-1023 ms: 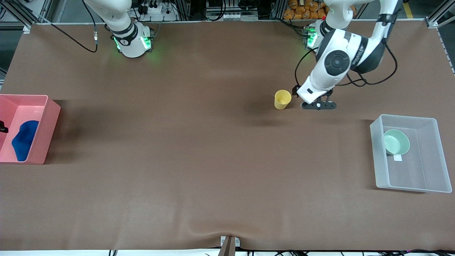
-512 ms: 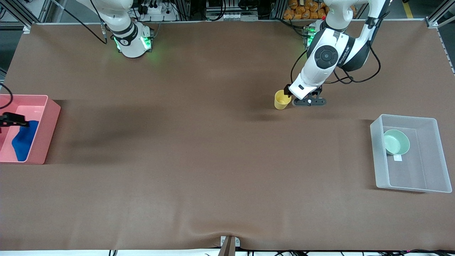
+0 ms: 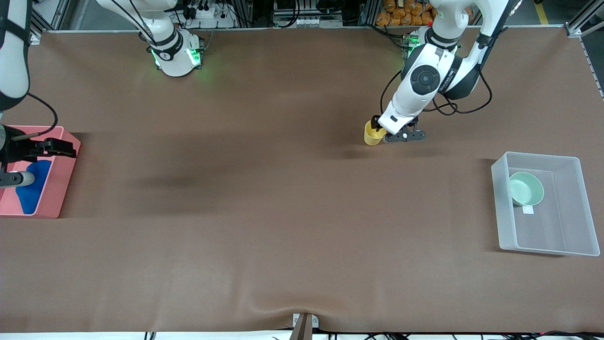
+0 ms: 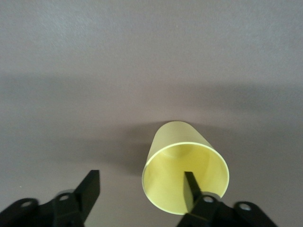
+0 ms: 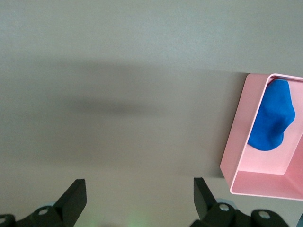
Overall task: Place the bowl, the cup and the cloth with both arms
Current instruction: 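Grasp the yellow cup with the left gripper and lift it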
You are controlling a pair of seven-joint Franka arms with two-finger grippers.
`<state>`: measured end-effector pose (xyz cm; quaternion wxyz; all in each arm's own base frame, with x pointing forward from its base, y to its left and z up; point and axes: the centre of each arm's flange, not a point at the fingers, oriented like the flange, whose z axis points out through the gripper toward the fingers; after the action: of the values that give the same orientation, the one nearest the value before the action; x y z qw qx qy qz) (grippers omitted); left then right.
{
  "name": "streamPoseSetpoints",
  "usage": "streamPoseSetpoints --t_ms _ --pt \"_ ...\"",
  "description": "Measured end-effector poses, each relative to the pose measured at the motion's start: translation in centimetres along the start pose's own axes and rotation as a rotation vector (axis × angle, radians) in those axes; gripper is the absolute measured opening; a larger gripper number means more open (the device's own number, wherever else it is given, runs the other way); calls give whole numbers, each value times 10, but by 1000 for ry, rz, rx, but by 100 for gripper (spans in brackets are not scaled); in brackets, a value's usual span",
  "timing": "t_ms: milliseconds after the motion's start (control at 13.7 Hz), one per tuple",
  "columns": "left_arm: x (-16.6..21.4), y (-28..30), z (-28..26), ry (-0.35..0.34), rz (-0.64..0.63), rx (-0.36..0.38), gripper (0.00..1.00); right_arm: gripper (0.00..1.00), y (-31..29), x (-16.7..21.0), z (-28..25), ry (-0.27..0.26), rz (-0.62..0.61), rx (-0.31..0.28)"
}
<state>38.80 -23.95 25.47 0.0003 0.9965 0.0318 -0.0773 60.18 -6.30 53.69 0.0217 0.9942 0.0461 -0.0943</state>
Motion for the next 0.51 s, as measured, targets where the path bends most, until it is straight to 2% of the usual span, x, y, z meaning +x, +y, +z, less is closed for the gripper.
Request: streamPoseSetpoints --t_ms 292,438,512 --pt "2 2 11 -14 0 -18 29 100 -2 -10 -11 33 110 -1" --pt "2 2 13 -13 0 -23 8 100 0 -21 -22 70 117 -1" --pt "4 2 11 -8 -2 -26 2 100 0 -29 -29 92 118 0"
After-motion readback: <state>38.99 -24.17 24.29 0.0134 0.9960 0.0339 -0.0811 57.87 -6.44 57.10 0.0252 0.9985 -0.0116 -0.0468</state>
